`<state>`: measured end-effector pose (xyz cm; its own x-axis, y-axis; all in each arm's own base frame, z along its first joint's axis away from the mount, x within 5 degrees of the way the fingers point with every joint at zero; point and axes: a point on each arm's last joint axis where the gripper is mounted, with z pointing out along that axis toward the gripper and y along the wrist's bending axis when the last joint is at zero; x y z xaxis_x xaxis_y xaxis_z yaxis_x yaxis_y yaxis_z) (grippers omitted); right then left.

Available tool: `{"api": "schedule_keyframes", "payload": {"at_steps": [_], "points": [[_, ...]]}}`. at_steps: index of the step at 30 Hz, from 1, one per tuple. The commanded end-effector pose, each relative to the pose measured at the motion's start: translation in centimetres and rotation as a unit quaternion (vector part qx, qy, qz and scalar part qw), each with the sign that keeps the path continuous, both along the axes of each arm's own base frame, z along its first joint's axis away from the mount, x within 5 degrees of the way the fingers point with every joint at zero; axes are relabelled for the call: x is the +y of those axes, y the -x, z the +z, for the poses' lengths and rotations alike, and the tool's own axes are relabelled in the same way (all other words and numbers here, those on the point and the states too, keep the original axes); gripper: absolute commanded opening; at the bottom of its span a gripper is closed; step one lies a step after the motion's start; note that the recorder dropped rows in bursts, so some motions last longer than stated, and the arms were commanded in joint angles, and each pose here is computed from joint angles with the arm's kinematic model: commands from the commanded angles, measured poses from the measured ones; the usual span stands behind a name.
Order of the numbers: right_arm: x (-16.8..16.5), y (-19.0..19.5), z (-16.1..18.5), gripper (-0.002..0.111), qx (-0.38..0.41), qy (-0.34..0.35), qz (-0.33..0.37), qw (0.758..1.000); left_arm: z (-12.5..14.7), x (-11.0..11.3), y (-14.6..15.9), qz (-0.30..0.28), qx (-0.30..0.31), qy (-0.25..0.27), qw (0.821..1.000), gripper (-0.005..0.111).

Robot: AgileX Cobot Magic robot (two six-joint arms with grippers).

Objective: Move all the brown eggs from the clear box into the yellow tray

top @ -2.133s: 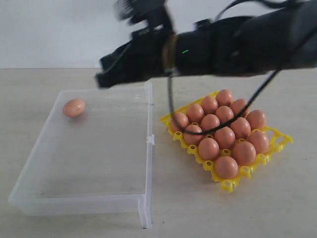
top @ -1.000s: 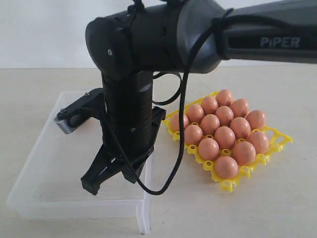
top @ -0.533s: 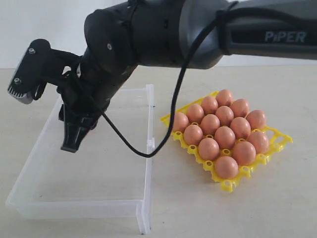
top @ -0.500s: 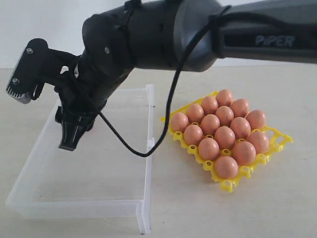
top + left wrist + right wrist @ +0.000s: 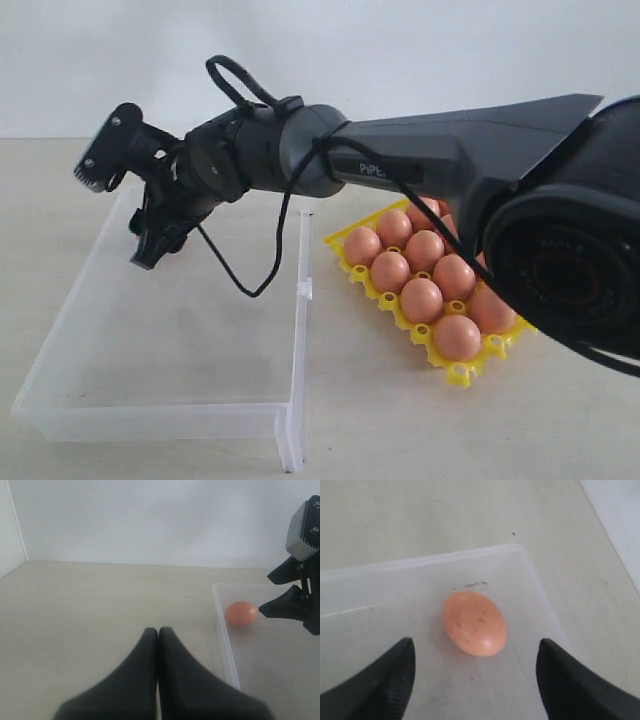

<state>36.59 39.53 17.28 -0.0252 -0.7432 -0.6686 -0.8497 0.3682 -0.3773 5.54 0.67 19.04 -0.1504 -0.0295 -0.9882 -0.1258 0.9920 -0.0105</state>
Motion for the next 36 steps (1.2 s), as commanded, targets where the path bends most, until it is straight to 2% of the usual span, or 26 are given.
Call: {"api": "schedule_keyframes", "payload": {"at_steps": [1,4,8,11,13,14,15,16,17,19,21,24,32,36], "points": [[-0.2,-0.9,1.0,0.065,-0.019,-0.037,-0.014,0.999,0.2,0.0,0.0,-0.002,-0.005,0.002,1.0,-0.004],[0.0,-0.9,1.4,0.065,-0.006,-0.078,-0.029,0.996,0.2,0.0,0.0,-0.002,-0.005,0.002,1.0,-0.004],[0.4,-0.6,1.4,0.065,0.065,-0.143,-0.075,0.985,0.2,0.0,0.0,-0.002,-0.005,0.002,1.0,-0.004],[0.1,-0.4,0.9,0.064,0.118,-0.146,-0.104,0.977,0.2,0.0,0.0,-0.002,-0.005,0.002,1.0,-0.004],[-0.5,-0.2,0.2,0.063,0.171,-0.123,-0.133,0.968,0.2,0.0,0.0,-0.002,-0.005,0.002,1.0,-0.004],[-1.3,0.0,-0.4,0.058,0.216,-0.09,-0.16,0.959,0.2,0.0,0.0,-0.002,-0.005,0.002,1.0,-0.004],[-2.1,0.3,-0.7,0.049,0.255,-0.047,-0.175,0.95,0.2,0.0,0.0,-0.002,-0.005,0.002,1.0,-0.004],[-3.3,0.7,-0.8,0.034,0.288,0.017,-0.17,0.942,0.2,0.0,0.0,-0.002,-0.005,0.002,1.0,-0.004],[-3.7,1.0,-0.9,0.026,0.3,0.044,-0.163,0.939,0.2,0.0,0.0,-0.002,-0.005,0.002,1.0,-0.004],[-4.9,1.6,-0.4,-0.001,0.323,0.099,-0.142,0.931,0.2,0.0,0.0,-0.002,-0.005,0.002,1.0,-0.004],[-6.4,2.8,-0.1,0.0,0.365,0.186,-0.123,0.904,0.2,0.0,0.0,-0.002,-0.005,0.002,1.0,-0.004],[-7.8,2.4,-0.2,0.0,0.321,0.229,-0.172,0.903,0.2,0.0,0.0,-0.002,-0.005,0.002,1.0,-0.004],[-10.2,4.6,3.5,0.0,0.312,0.224,-0.191,0.903,0.2,0.0,0.0,-0.002,-0.005,0.002,1.0,-0.004],[-10.1,4.9,3.1,0.0,0.311,0.24,-0.151,0.907,0.2,0.0,0.0,-0.002,-0.005,0.002,1.0,-0.004]]}}
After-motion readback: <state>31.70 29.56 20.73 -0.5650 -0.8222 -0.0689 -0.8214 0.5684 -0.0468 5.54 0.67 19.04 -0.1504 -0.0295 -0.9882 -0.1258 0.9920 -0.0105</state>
